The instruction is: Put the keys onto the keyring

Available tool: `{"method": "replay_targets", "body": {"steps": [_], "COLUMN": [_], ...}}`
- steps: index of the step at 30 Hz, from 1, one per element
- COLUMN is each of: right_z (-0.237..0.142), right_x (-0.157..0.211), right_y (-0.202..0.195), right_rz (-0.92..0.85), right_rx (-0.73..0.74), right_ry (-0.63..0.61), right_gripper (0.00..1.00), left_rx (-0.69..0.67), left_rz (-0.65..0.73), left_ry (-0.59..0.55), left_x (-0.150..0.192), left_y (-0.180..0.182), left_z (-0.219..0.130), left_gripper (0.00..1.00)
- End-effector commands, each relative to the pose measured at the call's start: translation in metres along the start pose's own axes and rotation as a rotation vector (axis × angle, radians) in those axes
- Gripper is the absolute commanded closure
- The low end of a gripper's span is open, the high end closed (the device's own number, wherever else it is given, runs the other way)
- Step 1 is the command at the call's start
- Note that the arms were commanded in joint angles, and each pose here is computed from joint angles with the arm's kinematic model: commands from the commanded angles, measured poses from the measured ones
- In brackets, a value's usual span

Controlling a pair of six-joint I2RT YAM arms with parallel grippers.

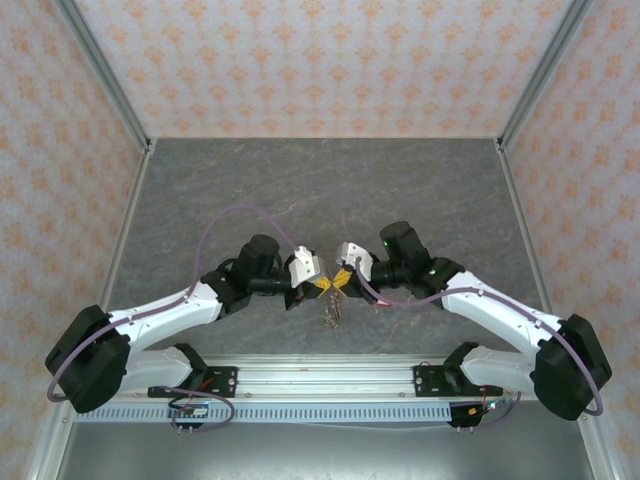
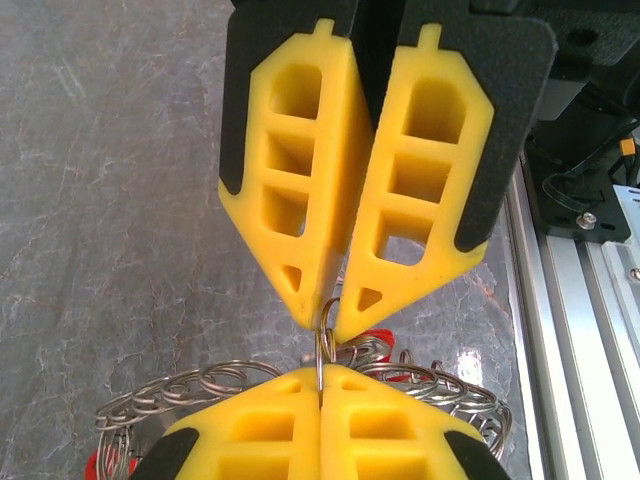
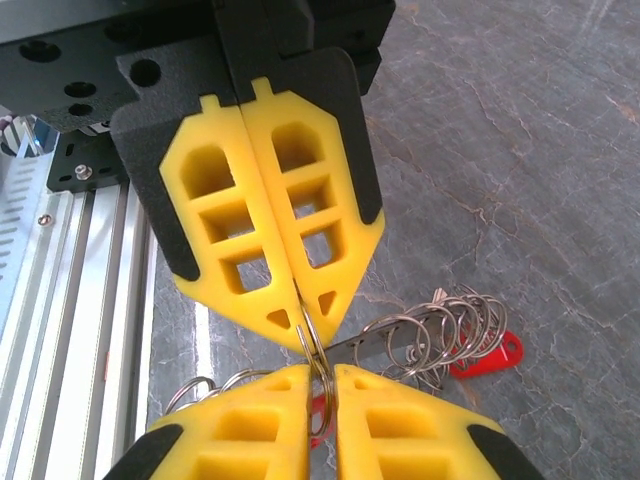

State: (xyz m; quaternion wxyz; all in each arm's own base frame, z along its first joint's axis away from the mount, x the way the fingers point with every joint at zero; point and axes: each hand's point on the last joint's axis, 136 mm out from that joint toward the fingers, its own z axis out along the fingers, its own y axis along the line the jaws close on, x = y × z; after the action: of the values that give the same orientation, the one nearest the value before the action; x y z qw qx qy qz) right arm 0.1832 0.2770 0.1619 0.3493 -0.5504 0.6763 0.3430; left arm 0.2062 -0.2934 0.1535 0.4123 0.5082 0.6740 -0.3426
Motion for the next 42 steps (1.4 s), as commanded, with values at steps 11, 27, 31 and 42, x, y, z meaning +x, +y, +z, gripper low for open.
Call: {"method": "replay_targets", "body": {"steps": [11,27,31,42], "right_z": [-0.002,-0.008,-0.011,-0.012], "right_x": [-0.016,-0.027,-0.027,-0.025], "right_y": [0.000,-0.003,-0.001,0.002], "right_rz": [0.012,-0.002,-0.017,-0.061], "right_rx": [-0.038,-0.027,-0.036,-0.009], "right_ry": [-0.133,-0.125,-0.070,0.033], "right_gripper": [0.85,1.00,1.00,1.00], "left_rx": [0.027,0.012,0.008,-0.025], "left_rz": [0.024,0.033,0.038,0.055], "left_ry": [-0.116,-0.035,0.025,-0.030], "left_x": [-0.029,-0.014,-0.004,-0.022], "left_y": [-0.006,-0.004,-0.002,0.004], "left_z": [-0.005,-0.005,-0.004,-0.007], "left_gripper": [1.00,0.90,0.87,0.84]}}
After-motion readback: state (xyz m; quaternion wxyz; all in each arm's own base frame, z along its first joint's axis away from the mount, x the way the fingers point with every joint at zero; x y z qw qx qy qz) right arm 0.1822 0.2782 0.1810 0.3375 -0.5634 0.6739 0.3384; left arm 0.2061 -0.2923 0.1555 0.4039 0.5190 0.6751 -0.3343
